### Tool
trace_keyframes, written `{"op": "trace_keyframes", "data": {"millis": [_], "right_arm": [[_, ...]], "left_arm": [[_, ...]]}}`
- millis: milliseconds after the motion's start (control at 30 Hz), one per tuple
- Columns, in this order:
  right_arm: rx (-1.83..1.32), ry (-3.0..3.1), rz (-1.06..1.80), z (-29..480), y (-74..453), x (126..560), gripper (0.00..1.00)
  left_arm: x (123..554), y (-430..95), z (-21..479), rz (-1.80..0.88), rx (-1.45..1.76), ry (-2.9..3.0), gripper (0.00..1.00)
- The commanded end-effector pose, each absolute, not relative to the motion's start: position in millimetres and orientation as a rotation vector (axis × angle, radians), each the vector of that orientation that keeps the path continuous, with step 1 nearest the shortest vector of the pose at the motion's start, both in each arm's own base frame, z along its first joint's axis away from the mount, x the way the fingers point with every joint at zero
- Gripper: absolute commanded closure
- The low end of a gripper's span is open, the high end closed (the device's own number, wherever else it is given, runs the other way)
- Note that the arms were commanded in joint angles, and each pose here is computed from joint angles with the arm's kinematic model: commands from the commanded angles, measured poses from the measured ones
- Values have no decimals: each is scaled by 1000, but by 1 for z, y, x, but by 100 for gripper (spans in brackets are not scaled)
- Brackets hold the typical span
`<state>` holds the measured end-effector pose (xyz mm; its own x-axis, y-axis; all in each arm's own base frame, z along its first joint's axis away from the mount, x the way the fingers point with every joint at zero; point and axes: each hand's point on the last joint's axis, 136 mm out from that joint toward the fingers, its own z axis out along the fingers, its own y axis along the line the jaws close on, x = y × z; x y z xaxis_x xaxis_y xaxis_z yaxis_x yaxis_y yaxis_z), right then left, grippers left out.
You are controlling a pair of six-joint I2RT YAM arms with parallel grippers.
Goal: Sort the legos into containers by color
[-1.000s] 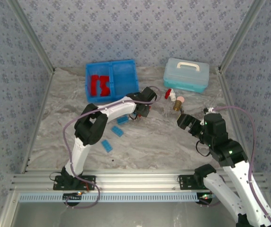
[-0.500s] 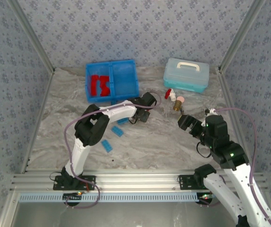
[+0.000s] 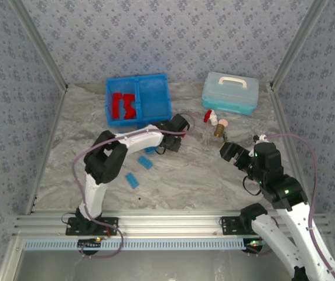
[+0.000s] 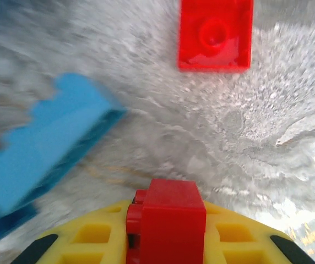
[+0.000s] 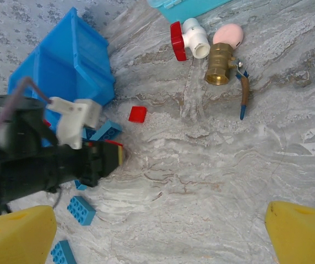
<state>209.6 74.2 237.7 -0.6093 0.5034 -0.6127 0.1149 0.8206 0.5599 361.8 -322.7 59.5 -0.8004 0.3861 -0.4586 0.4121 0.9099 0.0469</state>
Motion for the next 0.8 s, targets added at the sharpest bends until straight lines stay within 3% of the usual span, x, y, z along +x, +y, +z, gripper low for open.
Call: {"op": "trace_keyframes", "data": {"millis": [0, 233, 567, 667, 767], "right_arm": [[479, 2176, 599, 239, 70, 208, 0], [481, 2172, 614, 238, 73, 210, 0], [476, 2180, 599, 241, 70, 206, 0], [479, 2182, 591, 241, 68, 204, 0], [479, 2177, 587, 243, 67, 203, 0]], "left_arm": [[392, -293, 158, -147, 415, 2440, 75], [462, -180, 217, -82, 48, 2368, 75], [544, -95, 167, 62, -207, 2505, 75], [548, -94, 149, 49, -225, 2551, 71], [545, -96, 150, 17, -234, 2548, 56]]}}
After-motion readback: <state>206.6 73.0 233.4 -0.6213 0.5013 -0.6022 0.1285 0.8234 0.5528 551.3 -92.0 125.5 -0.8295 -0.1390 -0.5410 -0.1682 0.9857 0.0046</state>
